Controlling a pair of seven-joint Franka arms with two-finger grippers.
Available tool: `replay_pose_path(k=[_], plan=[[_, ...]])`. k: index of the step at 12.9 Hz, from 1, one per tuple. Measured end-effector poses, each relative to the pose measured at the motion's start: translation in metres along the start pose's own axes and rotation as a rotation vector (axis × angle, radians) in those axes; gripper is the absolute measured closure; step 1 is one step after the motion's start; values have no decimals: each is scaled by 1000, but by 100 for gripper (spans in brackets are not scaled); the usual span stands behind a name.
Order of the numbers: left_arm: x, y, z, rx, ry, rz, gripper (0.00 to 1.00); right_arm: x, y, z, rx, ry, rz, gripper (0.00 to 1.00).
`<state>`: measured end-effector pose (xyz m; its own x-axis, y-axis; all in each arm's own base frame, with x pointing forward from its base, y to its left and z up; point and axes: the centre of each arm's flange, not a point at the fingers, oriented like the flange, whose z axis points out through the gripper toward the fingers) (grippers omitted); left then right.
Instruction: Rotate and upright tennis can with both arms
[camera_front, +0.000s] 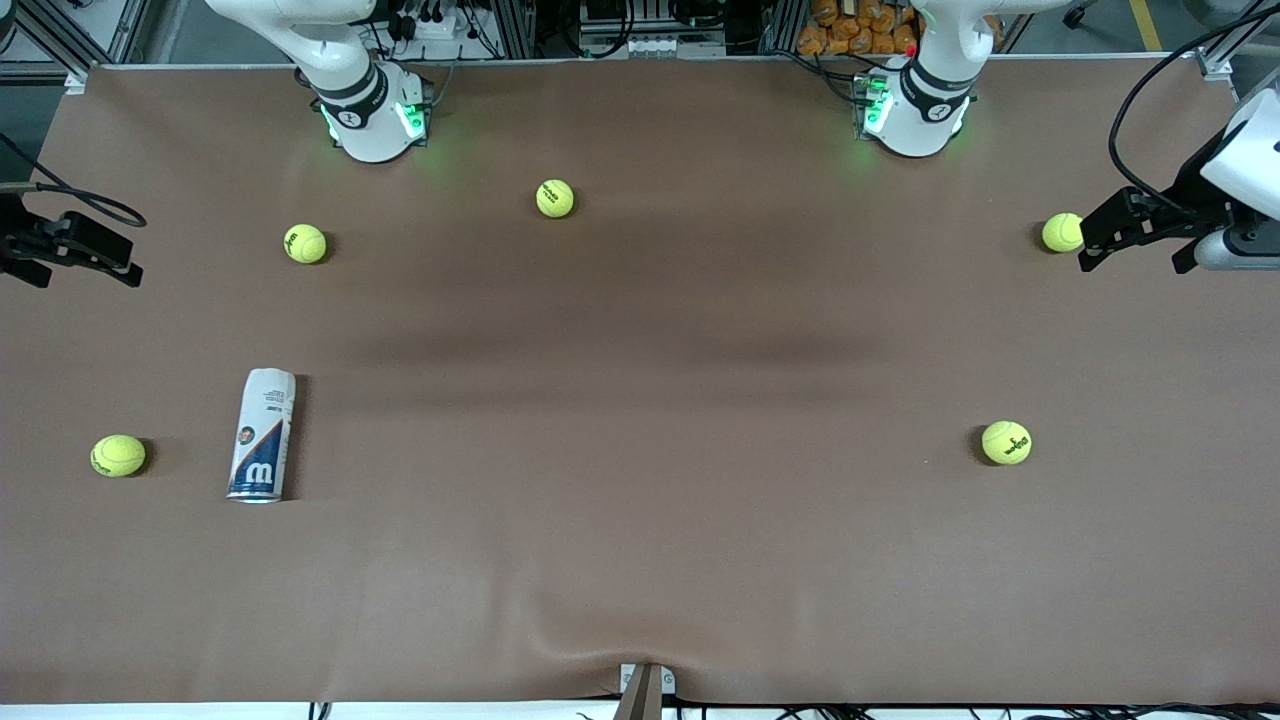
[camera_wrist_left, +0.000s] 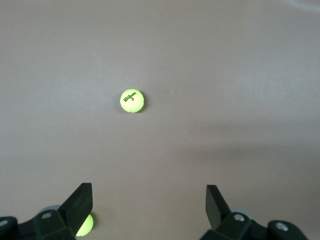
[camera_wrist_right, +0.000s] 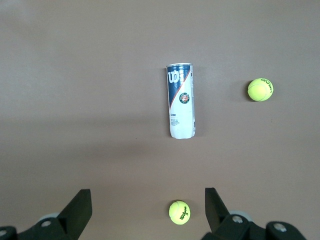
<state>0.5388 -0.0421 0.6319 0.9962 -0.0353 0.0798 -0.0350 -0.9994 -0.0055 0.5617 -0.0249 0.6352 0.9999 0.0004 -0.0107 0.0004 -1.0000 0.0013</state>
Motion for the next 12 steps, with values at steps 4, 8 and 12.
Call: replay_pose_path(k=[4, 8, 12], plan=[[-1, -1, 0, 0, -6, -6, 0, 0, -1, 0, 0, 0, -2, 0], [-1, -1, 1, 0, -7, -7, 0, 0, -1, 1, 0, -1, -2, 0], [-1, -2, 1, 1, -8, -9, 0, 15, -17, 18, -1, -4, -32, 0]])
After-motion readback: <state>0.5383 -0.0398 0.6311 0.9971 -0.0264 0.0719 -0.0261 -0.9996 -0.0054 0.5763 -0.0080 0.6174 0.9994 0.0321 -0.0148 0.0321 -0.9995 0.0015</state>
